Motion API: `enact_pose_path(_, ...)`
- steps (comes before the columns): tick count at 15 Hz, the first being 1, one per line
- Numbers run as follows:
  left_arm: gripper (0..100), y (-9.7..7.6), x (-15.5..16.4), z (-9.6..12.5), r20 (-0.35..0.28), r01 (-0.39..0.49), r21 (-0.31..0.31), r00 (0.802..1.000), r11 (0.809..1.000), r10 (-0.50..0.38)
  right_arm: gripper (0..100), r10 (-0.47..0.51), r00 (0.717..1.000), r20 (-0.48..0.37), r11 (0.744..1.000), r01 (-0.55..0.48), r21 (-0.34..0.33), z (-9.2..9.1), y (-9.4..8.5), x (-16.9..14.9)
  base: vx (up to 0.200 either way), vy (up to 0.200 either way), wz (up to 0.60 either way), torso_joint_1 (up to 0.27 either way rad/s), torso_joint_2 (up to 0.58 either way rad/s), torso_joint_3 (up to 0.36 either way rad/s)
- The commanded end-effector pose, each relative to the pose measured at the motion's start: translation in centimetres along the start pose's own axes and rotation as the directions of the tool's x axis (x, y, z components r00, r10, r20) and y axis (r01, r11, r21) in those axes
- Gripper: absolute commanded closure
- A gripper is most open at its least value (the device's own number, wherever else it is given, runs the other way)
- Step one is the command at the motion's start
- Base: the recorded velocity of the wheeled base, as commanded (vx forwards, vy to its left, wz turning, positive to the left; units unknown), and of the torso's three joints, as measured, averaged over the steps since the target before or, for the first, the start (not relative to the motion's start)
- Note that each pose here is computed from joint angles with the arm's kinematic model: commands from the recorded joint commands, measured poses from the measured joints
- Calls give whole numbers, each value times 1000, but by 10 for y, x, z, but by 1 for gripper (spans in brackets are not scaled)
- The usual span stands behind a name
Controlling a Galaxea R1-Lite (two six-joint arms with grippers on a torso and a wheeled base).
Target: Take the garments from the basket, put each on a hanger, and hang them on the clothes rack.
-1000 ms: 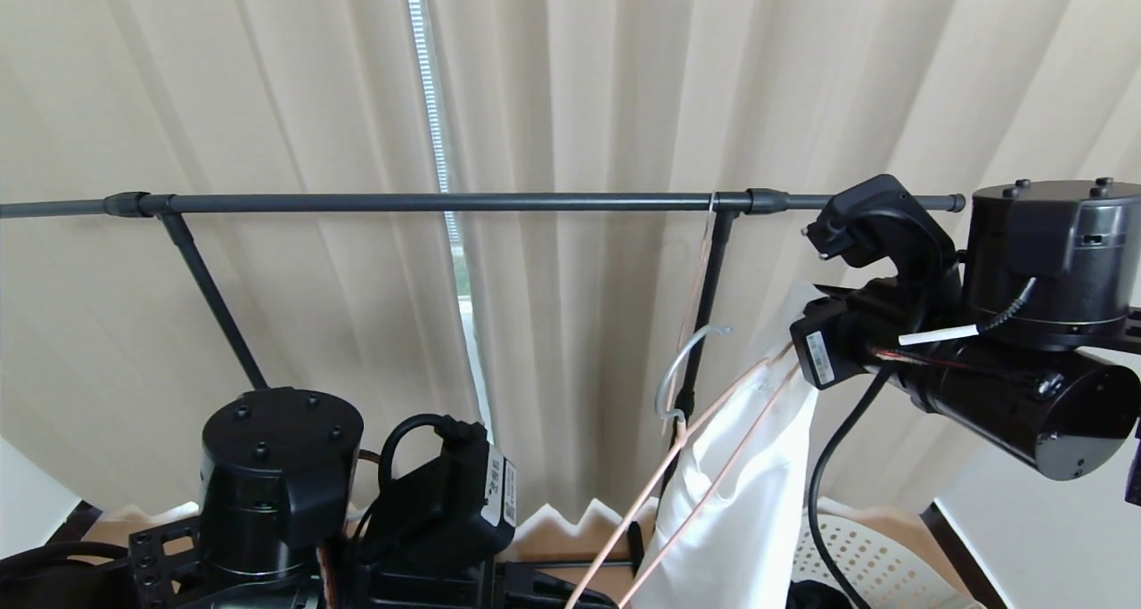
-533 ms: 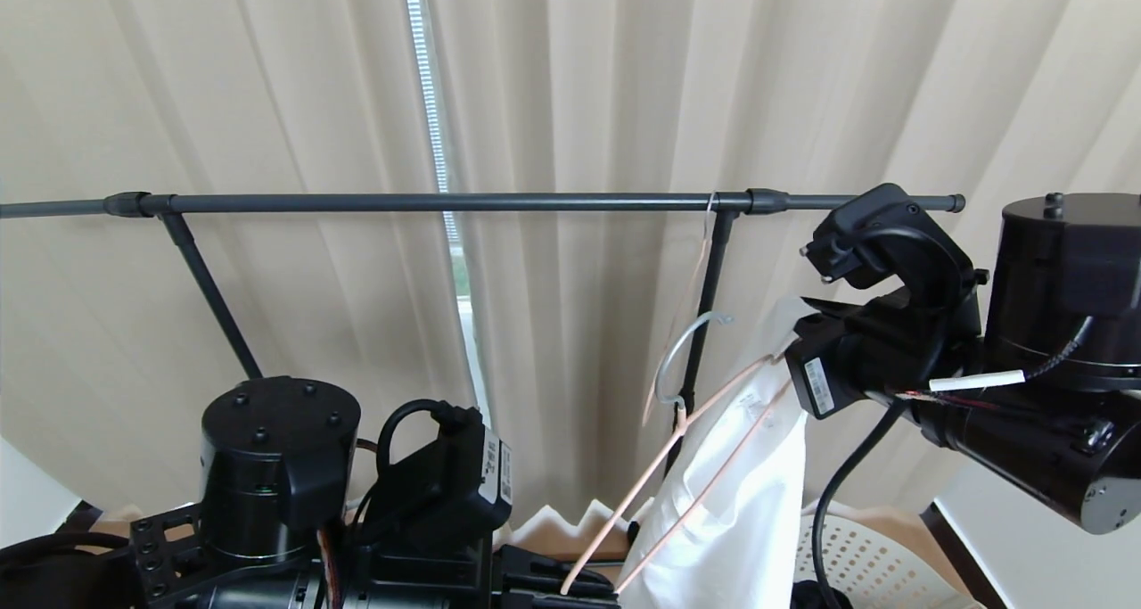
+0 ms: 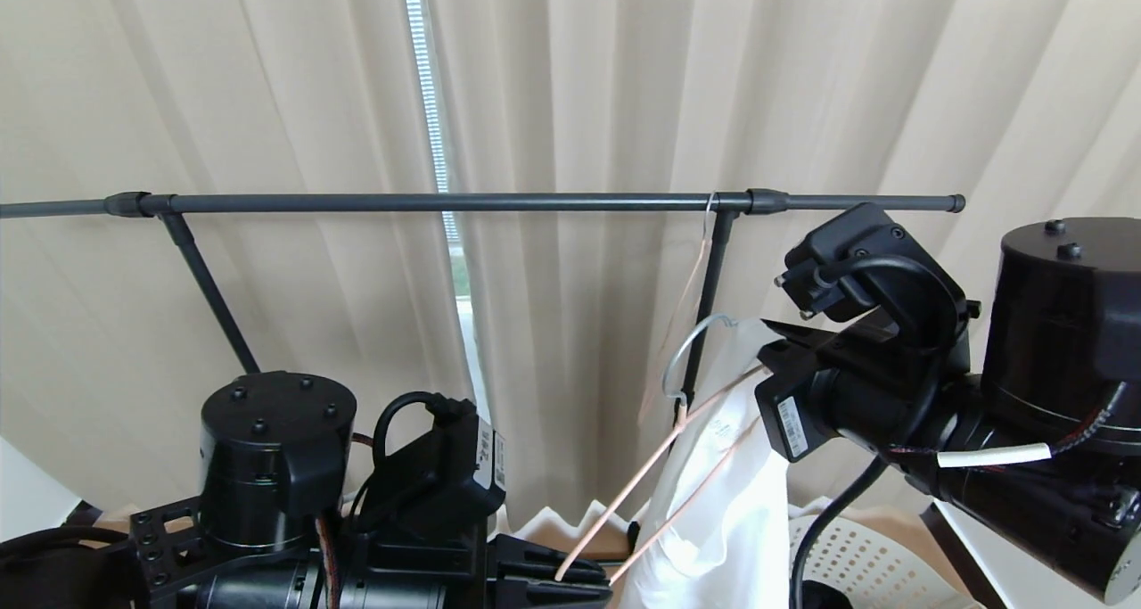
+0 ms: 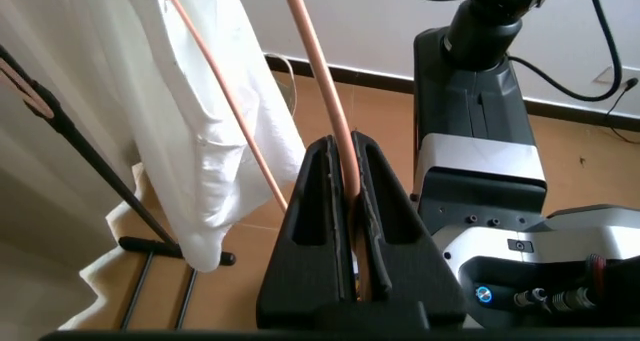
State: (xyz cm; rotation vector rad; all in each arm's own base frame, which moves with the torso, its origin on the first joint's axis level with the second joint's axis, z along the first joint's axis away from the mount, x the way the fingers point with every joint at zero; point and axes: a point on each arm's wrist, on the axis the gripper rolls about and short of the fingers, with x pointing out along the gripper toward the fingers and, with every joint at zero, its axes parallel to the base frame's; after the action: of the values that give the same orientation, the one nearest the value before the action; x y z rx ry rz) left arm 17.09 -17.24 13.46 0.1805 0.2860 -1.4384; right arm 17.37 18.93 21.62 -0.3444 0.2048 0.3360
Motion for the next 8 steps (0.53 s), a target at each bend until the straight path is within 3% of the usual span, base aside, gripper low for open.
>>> enact_pose_path(1,100,0,-1,-1,-1,-2,-1,1000,1000,2,100,23,1000,9,1000,-23,3,2,6,-3,0,0,0,0,0,0)
enact_pose_path(8,100,4,-6,-1,15,-32,7,999,999,32,100,94,994,60,992,-98,77,12,27,-18,0,0,0,0,0,0)
